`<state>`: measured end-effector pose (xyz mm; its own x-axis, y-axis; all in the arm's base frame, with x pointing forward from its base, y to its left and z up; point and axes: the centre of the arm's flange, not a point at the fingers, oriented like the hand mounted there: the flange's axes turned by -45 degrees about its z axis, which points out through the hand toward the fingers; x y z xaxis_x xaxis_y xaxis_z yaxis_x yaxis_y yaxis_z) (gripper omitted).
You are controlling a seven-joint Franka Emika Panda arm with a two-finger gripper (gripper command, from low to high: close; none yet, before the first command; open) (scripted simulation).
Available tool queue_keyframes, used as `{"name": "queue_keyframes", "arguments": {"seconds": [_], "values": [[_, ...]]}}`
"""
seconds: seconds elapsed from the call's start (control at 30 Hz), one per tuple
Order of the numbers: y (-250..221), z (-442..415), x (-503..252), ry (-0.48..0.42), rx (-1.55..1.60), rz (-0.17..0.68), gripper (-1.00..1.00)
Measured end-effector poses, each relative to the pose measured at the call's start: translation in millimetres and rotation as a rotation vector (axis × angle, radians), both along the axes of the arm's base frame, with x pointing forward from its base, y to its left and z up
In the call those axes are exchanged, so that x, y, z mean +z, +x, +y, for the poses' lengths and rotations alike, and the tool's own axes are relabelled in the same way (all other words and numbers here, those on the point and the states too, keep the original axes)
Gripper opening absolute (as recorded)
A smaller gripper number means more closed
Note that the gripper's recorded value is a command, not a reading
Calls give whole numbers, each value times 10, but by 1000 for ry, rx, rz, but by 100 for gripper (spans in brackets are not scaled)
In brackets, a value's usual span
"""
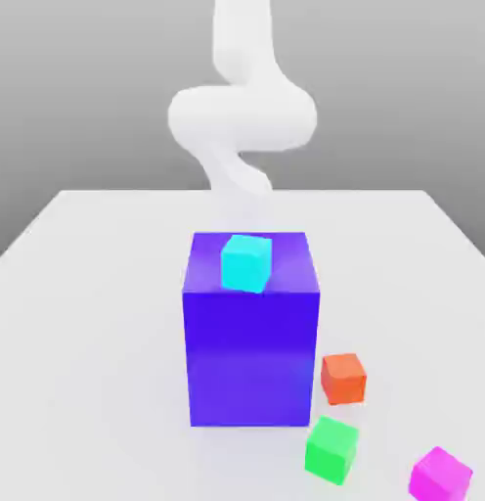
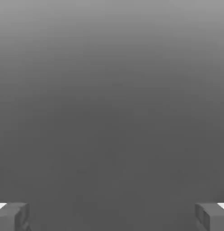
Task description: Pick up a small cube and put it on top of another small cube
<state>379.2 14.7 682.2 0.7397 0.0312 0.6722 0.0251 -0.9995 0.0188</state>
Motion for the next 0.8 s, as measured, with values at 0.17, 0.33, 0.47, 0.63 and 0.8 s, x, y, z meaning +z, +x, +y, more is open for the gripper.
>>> {"name": "queue_keyframes", "arguments": {"seconds": [0.17,0.33,0.47,0.63,0.8], "values": [[586,339,-671,-58,81,127,0],[1012,703,-1422,-108,170,247,0],[1240,1009,-2077,-144,247,342,0],[1357,1447,-2945,-184,359,458,0],[1325,1783,-3838,-211,460,574,0]]}}
